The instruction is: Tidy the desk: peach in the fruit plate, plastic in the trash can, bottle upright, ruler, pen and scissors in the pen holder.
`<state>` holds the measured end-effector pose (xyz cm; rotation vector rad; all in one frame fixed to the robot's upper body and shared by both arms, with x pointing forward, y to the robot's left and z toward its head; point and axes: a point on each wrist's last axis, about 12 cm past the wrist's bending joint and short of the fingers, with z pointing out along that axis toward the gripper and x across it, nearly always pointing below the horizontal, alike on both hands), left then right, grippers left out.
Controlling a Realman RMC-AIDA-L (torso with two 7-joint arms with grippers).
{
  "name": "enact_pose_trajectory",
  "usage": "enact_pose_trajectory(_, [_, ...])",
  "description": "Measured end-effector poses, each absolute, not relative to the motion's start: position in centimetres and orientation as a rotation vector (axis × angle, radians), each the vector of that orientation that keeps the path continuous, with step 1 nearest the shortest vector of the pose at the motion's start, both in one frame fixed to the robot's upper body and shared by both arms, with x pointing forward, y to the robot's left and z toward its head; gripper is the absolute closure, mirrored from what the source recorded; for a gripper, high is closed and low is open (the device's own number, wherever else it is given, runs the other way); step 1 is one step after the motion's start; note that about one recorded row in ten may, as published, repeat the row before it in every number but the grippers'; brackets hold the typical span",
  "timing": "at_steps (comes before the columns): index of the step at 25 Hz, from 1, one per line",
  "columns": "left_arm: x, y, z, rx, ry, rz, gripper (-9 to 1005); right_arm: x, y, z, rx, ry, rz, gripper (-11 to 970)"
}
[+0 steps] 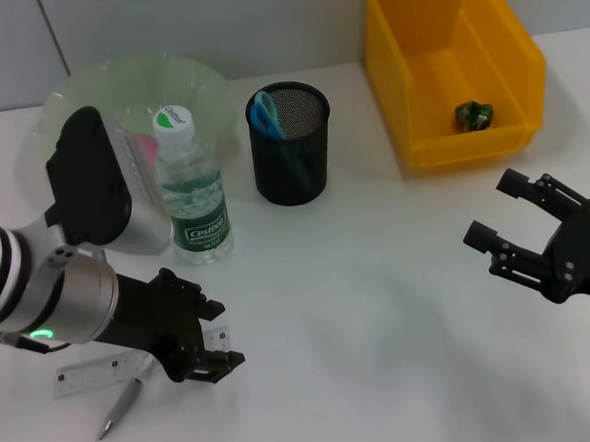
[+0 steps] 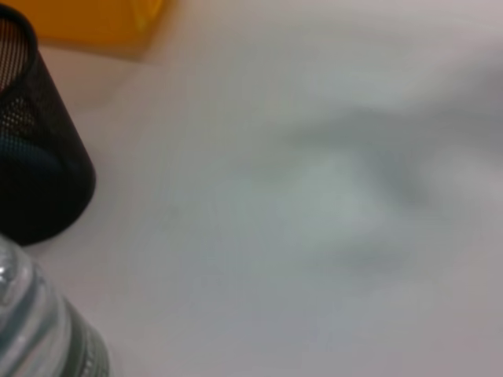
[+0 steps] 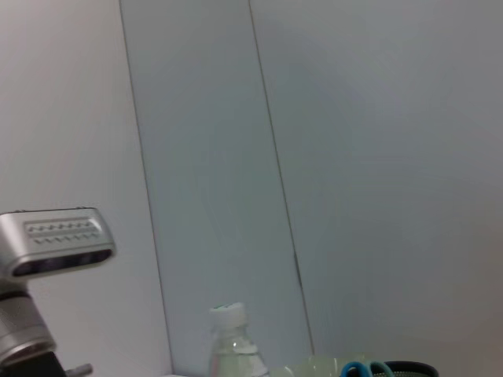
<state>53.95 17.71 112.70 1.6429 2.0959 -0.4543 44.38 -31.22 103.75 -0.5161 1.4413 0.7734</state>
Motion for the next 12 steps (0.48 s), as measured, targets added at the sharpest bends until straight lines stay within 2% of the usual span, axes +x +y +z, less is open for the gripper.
enact_pose_trajectory(8, [54.18, 17.55, 112.59, 1.657, 2.108, -0.461, 377, 44.41, -30.96, 103.7, -0.516, 1.441, 0.784, 125])
enact_pose_trajectory(12, [54.36, 17.75, 112.55, 1.656, 2.115, -0.437, 303, 44.4, -30.94, 103.69, -0.515, 1.441, 0.785, 125])
